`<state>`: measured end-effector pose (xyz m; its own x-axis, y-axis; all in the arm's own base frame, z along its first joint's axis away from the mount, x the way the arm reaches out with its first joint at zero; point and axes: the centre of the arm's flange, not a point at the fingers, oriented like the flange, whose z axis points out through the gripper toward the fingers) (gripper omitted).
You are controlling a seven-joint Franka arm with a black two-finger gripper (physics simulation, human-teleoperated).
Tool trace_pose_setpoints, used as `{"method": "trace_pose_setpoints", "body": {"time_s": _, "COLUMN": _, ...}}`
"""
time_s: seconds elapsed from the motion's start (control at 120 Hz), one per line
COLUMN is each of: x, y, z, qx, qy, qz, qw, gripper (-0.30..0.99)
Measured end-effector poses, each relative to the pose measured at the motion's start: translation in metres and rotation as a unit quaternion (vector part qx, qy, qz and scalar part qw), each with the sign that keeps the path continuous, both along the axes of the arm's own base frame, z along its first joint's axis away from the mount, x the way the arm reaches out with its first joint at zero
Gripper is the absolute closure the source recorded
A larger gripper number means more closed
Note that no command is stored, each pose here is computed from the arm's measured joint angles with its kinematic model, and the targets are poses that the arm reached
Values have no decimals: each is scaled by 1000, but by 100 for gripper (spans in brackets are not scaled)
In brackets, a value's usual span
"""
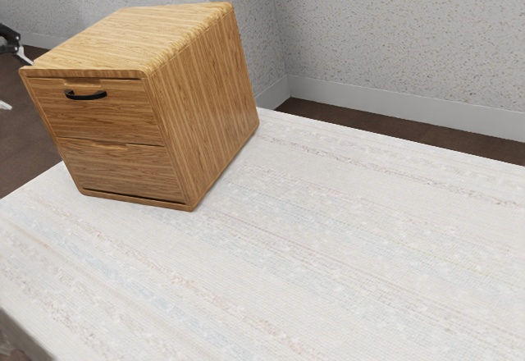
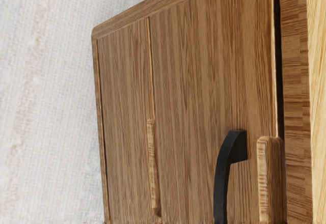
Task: Pull the drawer handle with one arm to open the drawer
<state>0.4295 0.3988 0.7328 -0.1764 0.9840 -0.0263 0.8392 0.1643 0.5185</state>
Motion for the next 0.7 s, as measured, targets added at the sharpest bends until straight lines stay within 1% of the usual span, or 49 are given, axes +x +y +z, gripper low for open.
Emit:
{"method": "trace_pose_setpoints", "body": {"time_s": 0.117, "x": 7, "y": -3, "z": -13, "qx": -11, "qy": 12, "qz": -4, "qw": 1000, "gripper": 0}}
{"method": "trace_pose_setpoints", "body": {"time_s": 0.192, "x": 21, "y": -13, "z": -21, "qx": -13, "qy": 22, "qz": -13, "qw": 1000, "gripper": 0}}
{"method": "trace_pose_setpoints", "body": {"time_s": 0.483, "x": 55, "y": -38, "z": -39, "qx": -21, "qy": 34, "qz": -37, "qw": 999, "gripper": 0}}
{"method": "trace_pose_setpoints", "body": {"time_s": 0.7, "x": 52, "y": -11, "z": -64, "qx": -34, "qy": 44, "qz": -3, "qw": 998, "gripper": 0}}
